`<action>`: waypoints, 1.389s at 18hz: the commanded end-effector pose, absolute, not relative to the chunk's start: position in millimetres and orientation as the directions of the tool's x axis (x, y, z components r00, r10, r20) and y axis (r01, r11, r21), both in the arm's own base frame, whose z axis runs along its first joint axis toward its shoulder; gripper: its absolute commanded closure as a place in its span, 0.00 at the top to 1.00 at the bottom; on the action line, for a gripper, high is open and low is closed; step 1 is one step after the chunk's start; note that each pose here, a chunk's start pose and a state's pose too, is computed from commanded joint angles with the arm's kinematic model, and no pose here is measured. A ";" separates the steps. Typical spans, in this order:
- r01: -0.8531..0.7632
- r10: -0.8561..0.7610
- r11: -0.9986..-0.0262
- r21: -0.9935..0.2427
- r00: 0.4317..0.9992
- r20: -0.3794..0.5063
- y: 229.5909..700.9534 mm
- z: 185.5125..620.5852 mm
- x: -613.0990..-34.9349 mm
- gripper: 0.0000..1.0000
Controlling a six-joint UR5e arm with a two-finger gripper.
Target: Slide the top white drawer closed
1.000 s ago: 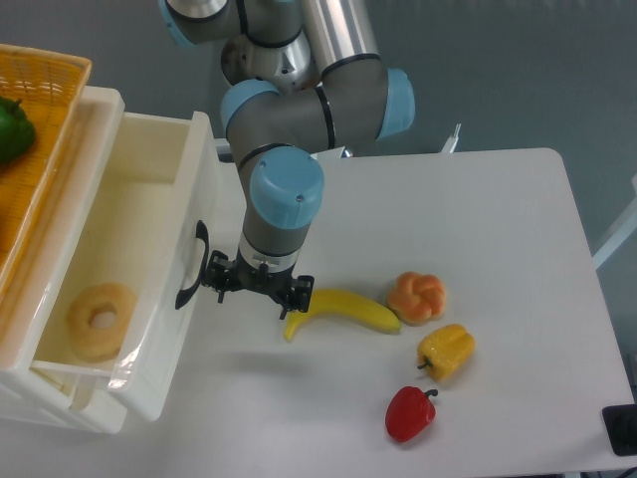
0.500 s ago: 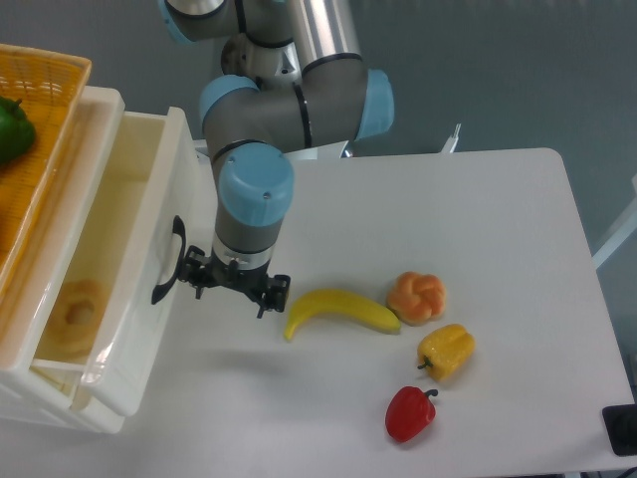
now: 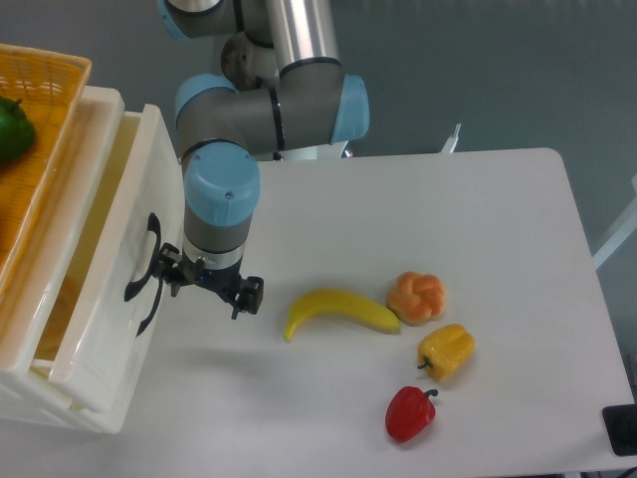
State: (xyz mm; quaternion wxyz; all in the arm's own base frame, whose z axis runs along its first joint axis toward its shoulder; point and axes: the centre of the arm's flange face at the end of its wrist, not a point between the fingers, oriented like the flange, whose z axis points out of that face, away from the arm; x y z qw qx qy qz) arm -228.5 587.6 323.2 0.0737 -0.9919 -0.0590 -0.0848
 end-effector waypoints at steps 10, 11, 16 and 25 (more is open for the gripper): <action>0.111 0.086 -0.984 -0.138 0.981 0.176 591.6 323.2 -219.9 1.00; 0.113 0.088 -0.984 -0.138 0.980 0.176 591.6 323.2 -219.9 1.00; 0.111 0.085 -0.983 -0.144 0.981 0.174 592.2 325.7 -220.1 1.00; 0.114 0.088 -0.983 -0.143 0.981 0.173 591.5 326.5 -220.9 1.00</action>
